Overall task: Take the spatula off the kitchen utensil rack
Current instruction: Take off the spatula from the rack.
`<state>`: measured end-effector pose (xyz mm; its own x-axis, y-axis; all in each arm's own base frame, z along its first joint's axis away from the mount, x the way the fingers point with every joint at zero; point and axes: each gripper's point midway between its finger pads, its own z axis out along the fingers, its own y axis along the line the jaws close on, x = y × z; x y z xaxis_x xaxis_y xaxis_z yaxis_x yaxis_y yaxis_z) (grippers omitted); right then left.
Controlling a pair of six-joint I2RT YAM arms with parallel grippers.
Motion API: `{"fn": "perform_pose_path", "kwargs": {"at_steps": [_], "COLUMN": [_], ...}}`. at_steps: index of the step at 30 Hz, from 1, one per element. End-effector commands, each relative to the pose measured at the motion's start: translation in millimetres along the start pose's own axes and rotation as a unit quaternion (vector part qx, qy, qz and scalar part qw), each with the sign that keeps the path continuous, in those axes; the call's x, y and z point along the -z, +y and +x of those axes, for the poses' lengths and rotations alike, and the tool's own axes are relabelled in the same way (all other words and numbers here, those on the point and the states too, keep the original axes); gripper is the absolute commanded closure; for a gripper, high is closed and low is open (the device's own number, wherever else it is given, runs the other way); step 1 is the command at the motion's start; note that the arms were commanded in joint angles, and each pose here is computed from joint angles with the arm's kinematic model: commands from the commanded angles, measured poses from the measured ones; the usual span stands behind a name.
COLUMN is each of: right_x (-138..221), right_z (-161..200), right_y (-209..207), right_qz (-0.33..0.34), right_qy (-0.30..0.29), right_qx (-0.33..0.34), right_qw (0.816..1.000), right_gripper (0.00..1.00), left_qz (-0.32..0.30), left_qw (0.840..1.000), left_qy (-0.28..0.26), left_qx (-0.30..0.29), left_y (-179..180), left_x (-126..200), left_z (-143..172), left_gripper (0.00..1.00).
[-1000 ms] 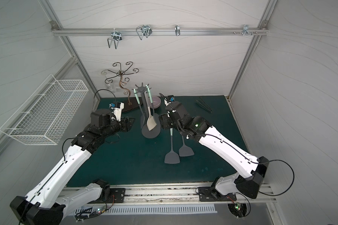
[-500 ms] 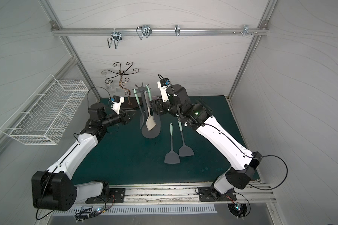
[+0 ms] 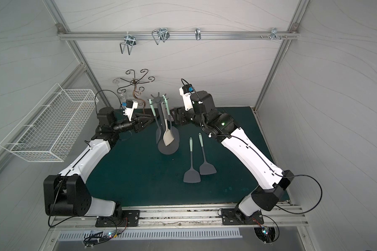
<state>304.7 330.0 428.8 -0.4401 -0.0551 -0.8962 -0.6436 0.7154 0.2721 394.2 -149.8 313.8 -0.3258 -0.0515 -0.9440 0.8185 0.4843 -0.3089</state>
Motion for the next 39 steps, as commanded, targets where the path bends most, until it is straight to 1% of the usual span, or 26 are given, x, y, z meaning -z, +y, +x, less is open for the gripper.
{"fn": "perform_pose_path", "kwargs": {"at_steps": [1,10,20,23,28,30,34,35,39], "right_x": [0,3,0,1,2,3,5,6,10], "right_z": [-9,-8,-4,-4,-2,-2,-1,-2,-3], "right_y": [3,-2,-4,-5,-8,-9,-10,-9,-10], "right_qz": [-0.008,0.002,0.002,0.003,0.006,0.007,0.006,0.006,0.007], "right_qy": [-0.011,-0.01,-0.006,-0.006,-0.007,-0.007,-0.008,-0.009,-0.013], "right_qx": [0.004,0.004,0.002,0.001,0.0,-0.001,-0.002,-0.002,-0.003], "right_qw": [1.0,1.0,1.0,1.0,1.0,1.0,1.0,1.0,1.0], "right_gripper": [0.32,0.32,0.32,0.32,0.32,0.32,0.32,0.32,0.31], "left_qz": [0.036,0.076,0.097,0.096,0.095,0.094,0.092,0.091,0.076], "left_qw": [0.998,0.997,0.995,0.995,0.995,0.996,0.996,0.996,0.996], "left_qy": [-0.016,-0.019,-0.009,-0.006,-0.003,-0.004,-0.001,-0.001,0.004], "left_qx": [-0.048,-0.027,-0.011,-0.008,-0.008,-0.012,-0.02,-0.024,-0.042], "left_y": [-5,2,-2,-1,-7,-10,-17,-19,-25], "left_x": [-3,-13,-22,-22,-18,-17,-13,-12,-6], "left_z": [-30,-35,-27,-26,-29,-31,-34,-35,-35], "left_gripper": [0.54,0.59,0.59,0.64,0.85,0.88,0.98,1.0,1.0]}}
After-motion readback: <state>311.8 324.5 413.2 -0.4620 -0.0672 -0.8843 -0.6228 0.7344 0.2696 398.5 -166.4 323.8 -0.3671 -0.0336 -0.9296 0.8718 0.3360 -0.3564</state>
